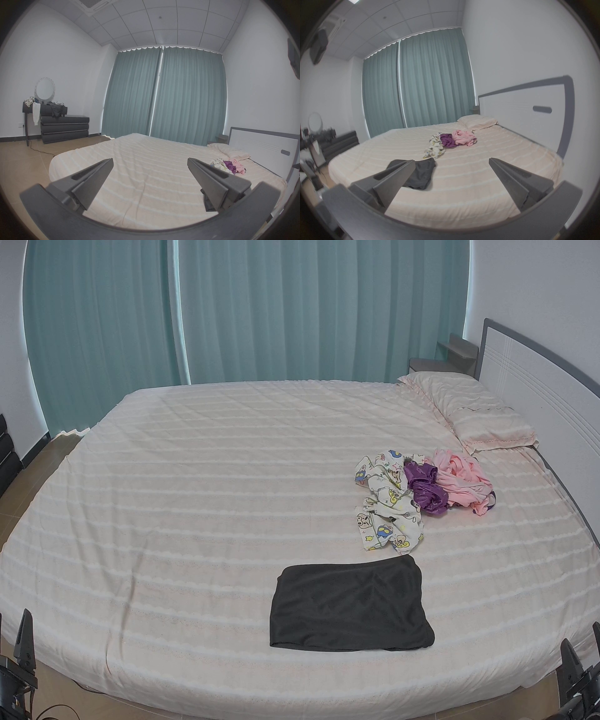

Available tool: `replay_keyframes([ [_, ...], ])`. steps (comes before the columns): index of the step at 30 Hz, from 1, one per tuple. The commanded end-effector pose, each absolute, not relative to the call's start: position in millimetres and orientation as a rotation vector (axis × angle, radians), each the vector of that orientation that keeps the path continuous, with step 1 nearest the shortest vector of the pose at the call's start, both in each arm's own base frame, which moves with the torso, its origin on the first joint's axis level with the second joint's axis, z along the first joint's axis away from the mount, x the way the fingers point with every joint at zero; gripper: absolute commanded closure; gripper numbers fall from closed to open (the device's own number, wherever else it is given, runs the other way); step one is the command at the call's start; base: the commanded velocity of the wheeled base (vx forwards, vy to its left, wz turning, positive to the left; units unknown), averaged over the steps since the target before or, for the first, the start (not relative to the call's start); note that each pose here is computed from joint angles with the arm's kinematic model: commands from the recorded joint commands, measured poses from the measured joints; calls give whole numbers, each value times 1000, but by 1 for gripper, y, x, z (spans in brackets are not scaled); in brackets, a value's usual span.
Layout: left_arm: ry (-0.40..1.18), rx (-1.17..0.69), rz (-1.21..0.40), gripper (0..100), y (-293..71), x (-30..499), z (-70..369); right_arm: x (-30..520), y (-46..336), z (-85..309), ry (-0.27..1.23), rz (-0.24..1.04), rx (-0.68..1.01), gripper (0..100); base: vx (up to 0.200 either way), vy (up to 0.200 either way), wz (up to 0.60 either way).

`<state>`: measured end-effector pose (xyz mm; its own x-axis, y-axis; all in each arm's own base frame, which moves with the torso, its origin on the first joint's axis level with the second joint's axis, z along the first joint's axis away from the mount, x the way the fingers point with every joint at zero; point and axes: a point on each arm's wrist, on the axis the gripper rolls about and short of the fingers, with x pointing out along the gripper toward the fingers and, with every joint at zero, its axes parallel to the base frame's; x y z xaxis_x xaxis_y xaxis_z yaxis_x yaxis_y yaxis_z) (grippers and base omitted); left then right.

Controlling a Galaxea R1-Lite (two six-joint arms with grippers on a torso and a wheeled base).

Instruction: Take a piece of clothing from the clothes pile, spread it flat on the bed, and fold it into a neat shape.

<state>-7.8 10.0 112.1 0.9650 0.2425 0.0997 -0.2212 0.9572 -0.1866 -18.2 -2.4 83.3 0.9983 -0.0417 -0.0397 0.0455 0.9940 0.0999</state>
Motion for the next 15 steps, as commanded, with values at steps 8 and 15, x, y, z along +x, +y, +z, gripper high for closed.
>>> replay_keyframes([
  [8,-134,-52,210,0,5,-24,89,-24,0,82,-24,25,24,0,0,0,0],
  [15,-66,-47,81,0,2,-23,82,-24,1,81,-24,71,22,0,0,0,0],
])
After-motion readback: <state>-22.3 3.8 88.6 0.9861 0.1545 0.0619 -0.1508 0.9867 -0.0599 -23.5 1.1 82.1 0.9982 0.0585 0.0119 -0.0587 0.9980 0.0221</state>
